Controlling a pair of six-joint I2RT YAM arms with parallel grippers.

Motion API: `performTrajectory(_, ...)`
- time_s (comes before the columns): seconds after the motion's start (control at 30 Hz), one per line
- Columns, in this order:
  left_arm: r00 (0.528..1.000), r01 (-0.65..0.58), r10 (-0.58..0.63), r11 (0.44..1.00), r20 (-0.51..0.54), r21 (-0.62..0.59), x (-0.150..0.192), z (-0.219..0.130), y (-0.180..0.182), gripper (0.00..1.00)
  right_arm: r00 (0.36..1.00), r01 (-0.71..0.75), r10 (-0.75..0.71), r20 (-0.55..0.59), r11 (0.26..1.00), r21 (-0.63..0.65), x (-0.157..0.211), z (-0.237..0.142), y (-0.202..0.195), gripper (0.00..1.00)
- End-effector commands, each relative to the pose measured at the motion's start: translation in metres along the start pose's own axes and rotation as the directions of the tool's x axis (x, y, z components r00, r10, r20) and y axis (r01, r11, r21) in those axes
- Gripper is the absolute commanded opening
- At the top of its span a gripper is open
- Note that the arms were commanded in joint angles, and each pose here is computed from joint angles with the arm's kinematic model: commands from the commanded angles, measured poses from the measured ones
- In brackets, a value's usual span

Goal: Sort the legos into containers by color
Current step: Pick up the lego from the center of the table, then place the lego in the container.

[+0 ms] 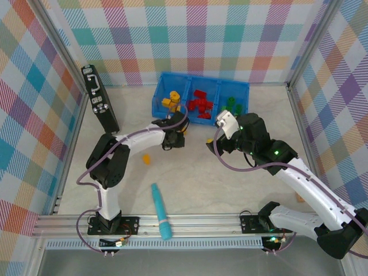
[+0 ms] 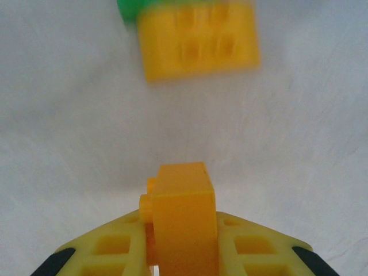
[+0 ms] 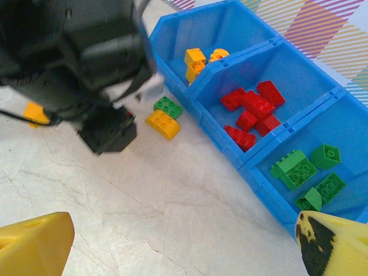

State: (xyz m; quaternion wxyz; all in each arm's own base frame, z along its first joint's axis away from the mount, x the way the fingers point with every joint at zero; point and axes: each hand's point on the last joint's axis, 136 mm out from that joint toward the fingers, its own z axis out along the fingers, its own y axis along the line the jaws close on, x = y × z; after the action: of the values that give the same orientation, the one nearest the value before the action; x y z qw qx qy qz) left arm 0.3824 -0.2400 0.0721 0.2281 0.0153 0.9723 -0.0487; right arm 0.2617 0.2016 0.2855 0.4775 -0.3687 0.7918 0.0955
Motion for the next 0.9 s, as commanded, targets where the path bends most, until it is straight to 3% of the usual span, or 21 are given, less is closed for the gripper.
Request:
performTrajectory(0.0, 0.972, 0.01, -0.01, 1.0, 0.236, 0.003, -0.084, -0.043, 0.007, 0.21, 1.0, 0.001, -0.001, 0.029, 1.0, 0.006, -0.003, -0.003, 0.0, 0.99)
performTrajectory(0.13, 0.938, 0.037, -0.031, 0.999, 0.344, -0.013, -0.136, -0.045, 0.015, 0.21, 1.0, 0.002, -0.002, 0.031, 1.0, 0.007, -0.006, -0.005, -0.001, 0.99)
performTrajectory(0.33, 0.905, 0.088, -0.068, 0.996, 0.419, -0.028, -0.176, -0.019, 0.024, 0.25, 0.999, 0.005, -0.006, 0.034, 1.0, 0.012, -0.008, -0.009, -0.003, 0.99)
performTrajectory(0.4, 0.899, 0.101, -0.08, 0.995, 0.43, -0.027, -0.184, -0.01, 0.028, 0.32, 0.999, 0.004, -0.004, 0.031, 1.0, 0.01, -0.007, -0.01, -0.002, 0.99)
performTrajectory(0.47, 0.897, 0.106, -0.088, 0.994, 0.432, -0.019, -0.191, -0.008, 0.03, 0.47, 1.0, 0.005, -0.005, 0.027, 1.0, 0.009, -0.005, -0.01, -0.002, 0.99)
performTrajectory(0.53, 0.891, 0.094, -0.08, 0.996, 0.447, -0.01, -0.194, -0.02, 0.03, 0.53, 1.0, 0.003, -0.003, 0.02, 1.0, 0.013, -0.004, -0.011, -0.002, 0.99)
performTrajectory(0.57, 0.886, 0.081, -0.066, 0.997, 0.458, -0.014, -0.195, -0.032, 0.032, 0.62, 1.0, 0.001, -0.002, 0.017, 1.0, 0.014, -0.003, -0.012, -0.002, 0.99)
performTrajectory(0.6, 0.883, 0.073, -0.054, 0.997, 0.465, -0.023, -0.194, -0.043, 0.034, 0.67, 1.0, 0.0, -0.001, 0.014, 1.0, 0.015, -0.001, -0.011, -0.002, 0.99)
performTrajectory(0.73, 0.896, 0.025, 0.015, 0.996, 0.444, -0.083, -0.168, -0.098, 0.056, 0.71, 1.0, -0.01, 0.01, 0.002, 1.0, 0.007, 0.004, -0.007, 0.0, 0.99)
performTrajectory(0.87, 0.95, 0.048, 0.003, 0.986, 0.311, -0.158, -0.092, -0.135, 0.097, 0.68, 1.0, -0.023, 0.023, -0.001, 1.0, 0.0, 0.006, -0.005, 0.001, 0.99)
